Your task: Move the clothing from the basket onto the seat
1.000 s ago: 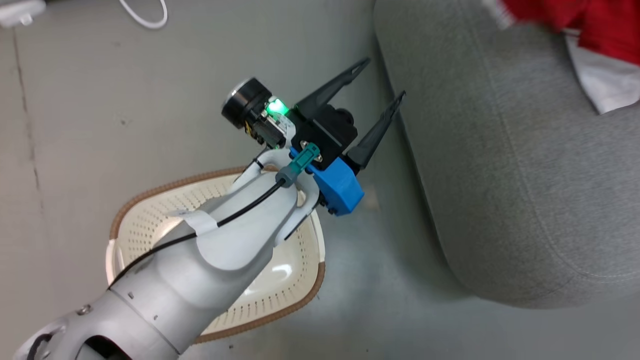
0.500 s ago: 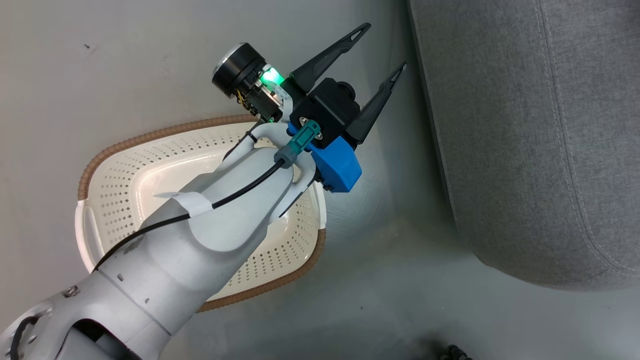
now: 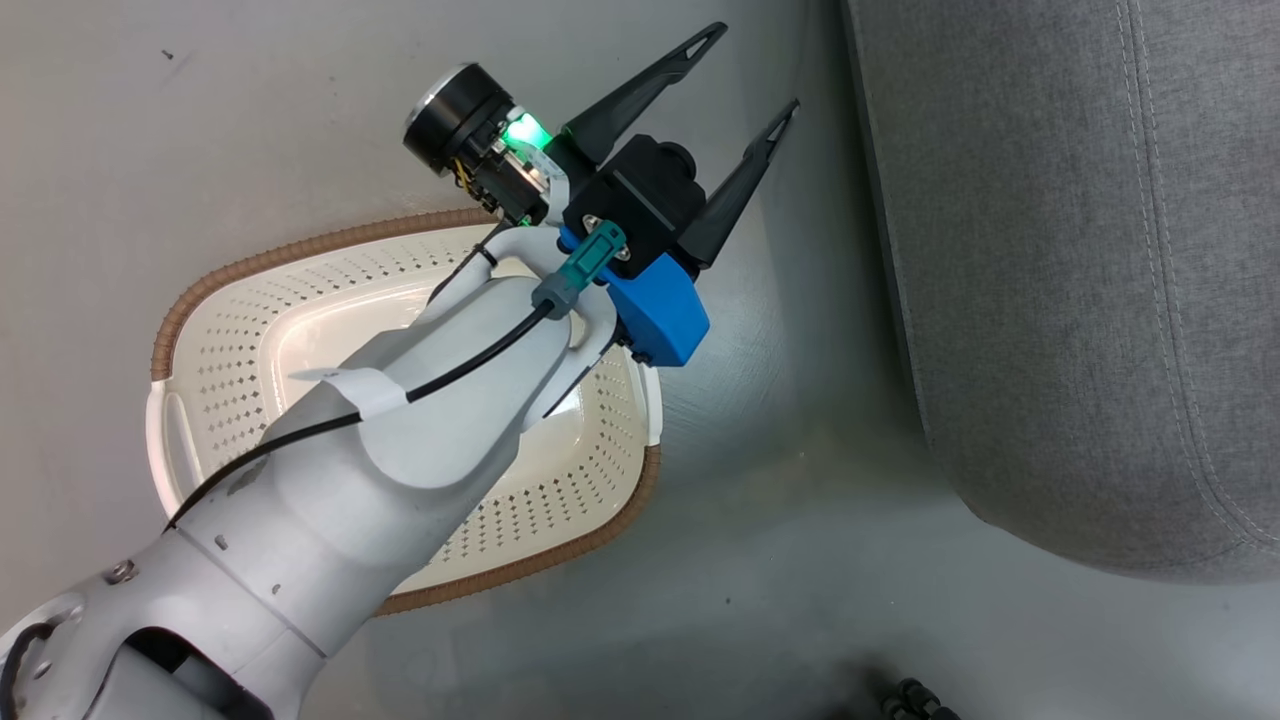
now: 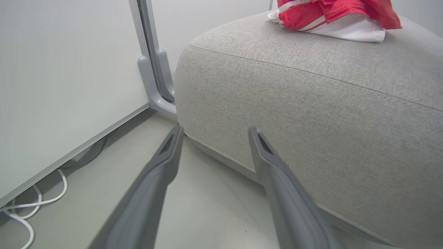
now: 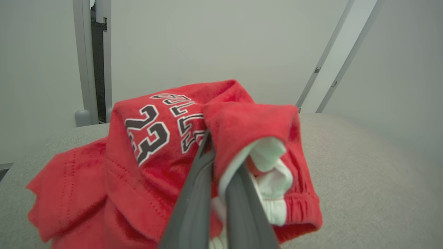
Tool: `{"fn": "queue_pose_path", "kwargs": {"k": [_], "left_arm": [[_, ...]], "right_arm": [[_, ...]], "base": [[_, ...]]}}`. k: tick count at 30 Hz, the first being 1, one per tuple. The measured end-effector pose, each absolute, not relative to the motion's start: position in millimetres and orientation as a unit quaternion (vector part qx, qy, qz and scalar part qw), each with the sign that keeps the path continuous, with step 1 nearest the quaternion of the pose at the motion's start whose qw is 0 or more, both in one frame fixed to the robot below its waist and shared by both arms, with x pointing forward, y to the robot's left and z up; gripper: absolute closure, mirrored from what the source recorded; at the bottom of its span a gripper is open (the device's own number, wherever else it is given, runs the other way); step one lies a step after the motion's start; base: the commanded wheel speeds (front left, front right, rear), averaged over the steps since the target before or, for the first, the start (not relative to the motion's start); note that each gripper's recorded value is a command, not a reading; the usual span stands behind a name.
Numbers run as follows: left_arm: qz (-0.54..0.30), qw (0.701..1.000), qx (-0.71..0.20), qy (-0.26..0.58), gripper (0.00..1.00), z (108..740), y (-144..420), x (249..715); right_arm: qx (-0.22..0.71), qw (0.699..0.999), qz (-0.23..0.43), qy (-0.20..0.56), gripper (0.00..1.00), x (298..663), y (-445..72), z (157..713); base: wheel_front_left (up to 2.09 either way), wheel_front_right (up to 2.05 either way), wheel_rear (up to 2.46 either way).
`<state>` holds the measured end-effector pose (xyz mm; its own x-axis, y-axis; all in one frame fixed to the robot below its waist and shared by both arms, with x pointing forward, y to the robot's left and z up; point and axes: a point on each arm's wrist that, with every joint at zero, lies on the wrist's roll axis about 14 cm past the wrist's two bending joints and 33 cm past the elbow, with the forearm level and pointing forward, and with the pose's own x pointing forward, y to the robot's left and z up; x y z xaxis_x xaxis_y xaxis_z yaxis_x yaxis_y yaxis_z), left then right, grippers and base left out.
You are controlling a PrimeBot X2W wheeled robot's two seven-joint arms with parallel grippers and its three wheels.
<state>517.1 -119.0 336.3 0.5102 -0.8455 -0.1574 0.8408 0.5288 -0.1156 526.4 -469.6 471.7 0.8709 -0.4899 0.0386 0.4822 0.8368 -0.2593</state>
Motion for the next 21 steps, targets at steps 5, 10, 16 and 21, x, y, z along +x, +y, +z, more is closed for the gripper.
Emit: {"fn": "queue_pose_path", "kwargs": {"k": [5,10,16,21], "left_arm": [[-0.481,0.872,-0.008,0.093,0.0,343.5,-116.4,519.4],[-0.475,0.876,-0.007,0.085,0.0,360.1,-114.2,515.0],[-0.464,0.882,-0.009,0.074,0.0,388.0,-110.9,503.9],[-0.445,0.894,-0.019,0.055,0.0,421.0,-104.3,495.0]], "right_arm": [[-0.125,0.959,-0.254,0.016,0.19,519.7,-464.4,470.2],[-0.131,0.959,-0.253,0.003,0.0,503.7,-460.2,486.3],[-0.137,0.958,-0.25,0.013,0.0,461.8,-449.8,491.4],[-0.135,0.961,-0.239,0.011,0.0,429.6,-434.4,498.8]], "base": [[0.0,0.0,0.0],[0.0,0.0,0.0],[0.0,0.0,0.0],[0.0,0.0,0.0]]}}
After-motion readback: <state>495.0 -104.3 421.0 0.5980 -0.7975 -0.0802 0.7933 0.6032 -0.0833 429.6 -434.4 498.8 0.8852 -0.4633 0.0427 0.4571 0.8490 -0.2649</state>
